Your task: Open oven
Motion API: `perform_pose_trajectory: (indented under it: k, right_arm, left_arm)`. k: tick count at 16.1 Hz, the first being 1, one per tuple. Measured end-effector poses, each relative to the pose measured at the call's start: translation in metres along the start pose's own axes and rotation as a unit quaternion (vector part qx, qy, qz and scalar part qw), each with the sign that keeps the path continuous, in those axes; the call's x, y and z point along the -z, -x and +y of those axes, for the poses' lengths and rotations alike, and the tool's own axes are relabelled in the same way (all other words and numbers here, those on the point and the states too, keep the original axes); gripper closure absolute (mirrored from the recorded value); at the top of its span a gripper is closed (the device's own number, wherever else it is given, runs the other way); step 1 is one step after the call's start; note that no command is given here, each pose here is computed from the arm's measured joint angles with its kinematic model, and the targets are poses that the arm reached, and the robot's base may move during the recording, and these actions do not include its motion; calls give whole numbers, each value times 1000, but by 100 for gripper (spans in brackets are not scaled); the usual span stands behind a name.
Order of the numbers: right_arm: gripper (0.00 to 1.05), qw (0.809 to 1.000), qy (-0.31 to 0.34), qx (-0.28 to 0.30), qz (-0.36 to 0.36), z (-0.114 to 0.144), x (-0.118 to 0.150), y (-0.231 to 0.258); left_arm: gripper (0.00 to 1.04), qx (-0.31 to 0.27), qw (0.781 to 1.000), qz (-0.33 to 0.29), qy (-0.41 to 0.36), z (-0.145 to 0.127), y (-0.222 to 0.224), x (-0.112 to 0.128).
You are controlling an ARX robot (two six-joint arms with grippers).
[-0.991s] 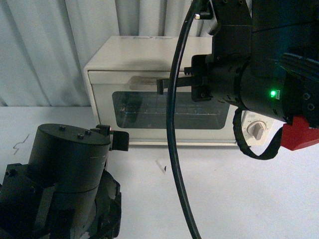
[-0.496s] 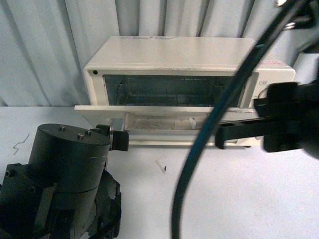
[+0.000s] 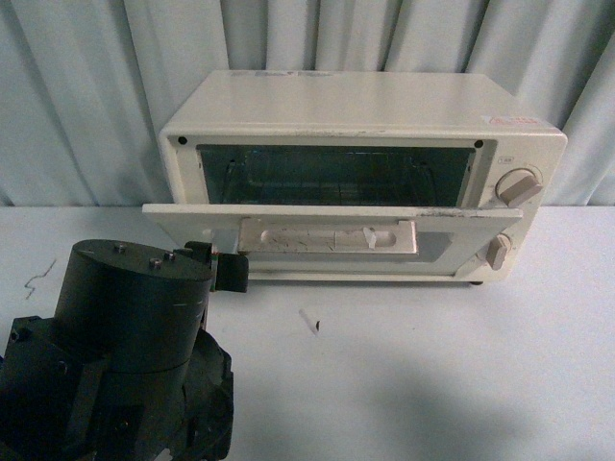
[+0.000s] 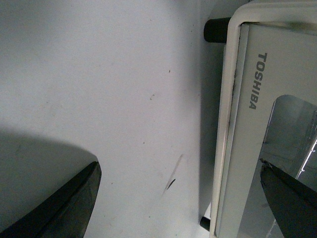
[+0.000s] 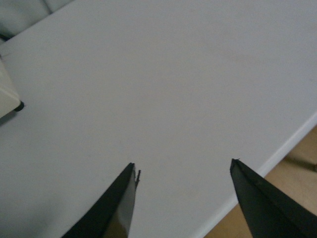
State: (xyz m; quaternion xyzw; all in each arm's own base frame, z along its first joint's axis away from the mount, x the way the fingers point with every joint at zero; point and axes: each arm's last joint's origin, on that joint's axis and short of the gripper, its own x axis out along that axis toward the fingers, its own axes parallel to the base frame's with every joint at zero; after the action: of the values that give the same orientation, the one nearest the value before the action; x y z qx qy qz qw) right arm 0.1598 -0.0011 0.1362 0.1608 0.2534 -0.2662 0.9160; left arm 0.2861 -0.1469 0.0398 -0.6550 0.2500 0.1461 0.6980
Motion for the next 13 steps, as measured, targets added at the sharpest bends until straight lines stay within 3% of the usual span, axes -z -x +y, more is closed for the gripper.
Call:
perform_pose_trajectory:
  k: [1, 2, 3, 5, 6, 7, 9, 13]
  right_arm:
    - [35, 1000, -9, -5, 1, 0, 0, 0]
    - [28, 997, -32, -63, -34, 3, -1, -4]
    - [35, 991, -23, -119, -58, 0, 1, -10]
    - [51, 972, 66, -213, -78, -6, 15, -8]
    - [64, 926, 91, -279, -236, 1, -13, 13]
    - [78, 912, 118, -282, -273, -1, -19, 25]
    - [100, 918, 148, -269, -249, -4, -14, 26]
    - [103, 915, 156, -268, -257, -12, -14, 41]
  left_arm:
    - [7, 1, 1000, 0, 0, 0, 0, 0]
    - [7, 0, 1000, 0, 0, 0, 0, 0]
    - [7, 0, 1000, 0, 0, 0, 0, 0]
    - [7, 1, 1000, 0, 0, 0, 0, 0]
    - [7, 1, 1000, 0, 0, -1, 0, 0]
    - [7, 0, 1000, 0, 0, 0, 0, 0]
    - [7, 0, 1000, 0, 0, 0, 0, 0]
    - [7, 0, 1000, 0, 0, 0, 0, 0]
